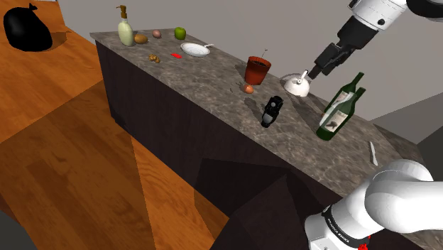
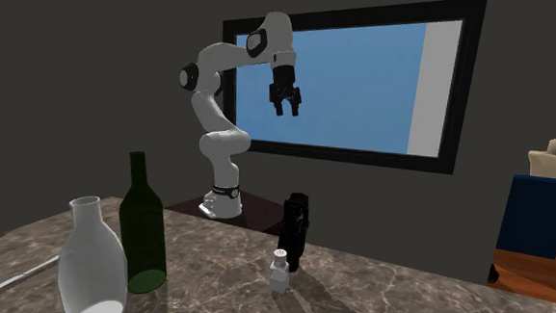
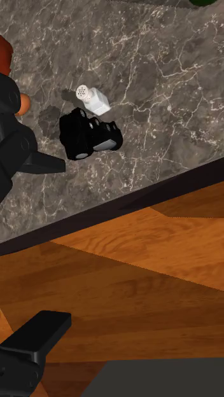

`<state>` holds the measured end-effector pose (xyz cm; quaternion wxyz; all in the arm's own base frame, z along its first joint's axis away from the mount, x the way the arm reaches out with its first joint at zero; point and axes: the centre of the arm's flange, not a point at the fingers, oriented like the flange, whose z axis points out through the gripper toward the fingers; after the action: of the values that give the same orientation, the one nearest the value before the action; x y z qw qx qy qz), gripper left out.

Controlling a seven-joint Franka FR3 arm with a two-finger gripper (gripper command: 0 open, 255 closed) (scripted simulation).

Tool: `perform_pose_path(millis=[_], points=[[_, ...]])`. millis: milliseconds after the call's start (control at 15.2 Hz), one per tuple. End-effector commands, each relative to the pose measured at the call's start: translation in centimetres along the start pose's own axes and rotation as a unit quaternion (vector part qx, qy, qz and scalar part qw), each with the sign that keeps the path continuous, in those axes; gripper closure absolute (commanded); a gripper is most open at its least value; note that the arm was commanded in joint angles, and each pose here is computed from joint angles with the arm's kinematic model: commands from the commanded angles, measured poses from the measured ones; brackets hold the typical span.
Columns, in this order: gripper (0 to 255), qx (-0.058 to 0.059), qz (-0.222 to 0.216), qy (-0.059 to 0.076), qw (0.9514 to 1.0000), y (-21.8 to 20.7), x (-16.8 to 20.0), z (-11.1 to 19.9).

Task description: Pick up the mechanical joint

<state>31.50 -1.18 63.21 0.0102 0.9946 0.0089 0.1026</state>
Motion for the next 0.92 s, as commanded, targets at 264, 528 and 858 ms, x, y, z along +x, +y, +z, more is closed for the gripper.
perform_pose_path(millis=[264, 528, 858], points=[[0, -0.014, -0.024, 0.029, 0.9992, 2.1, -0.7, 4.7], [0, -0.028, -0.049, 0.059, 0.9967, 4.3, -1.0, 9.4], [0, -0.045, -0.079, 0.096, 0.9913, 7.2, -0.9, 15.1]])
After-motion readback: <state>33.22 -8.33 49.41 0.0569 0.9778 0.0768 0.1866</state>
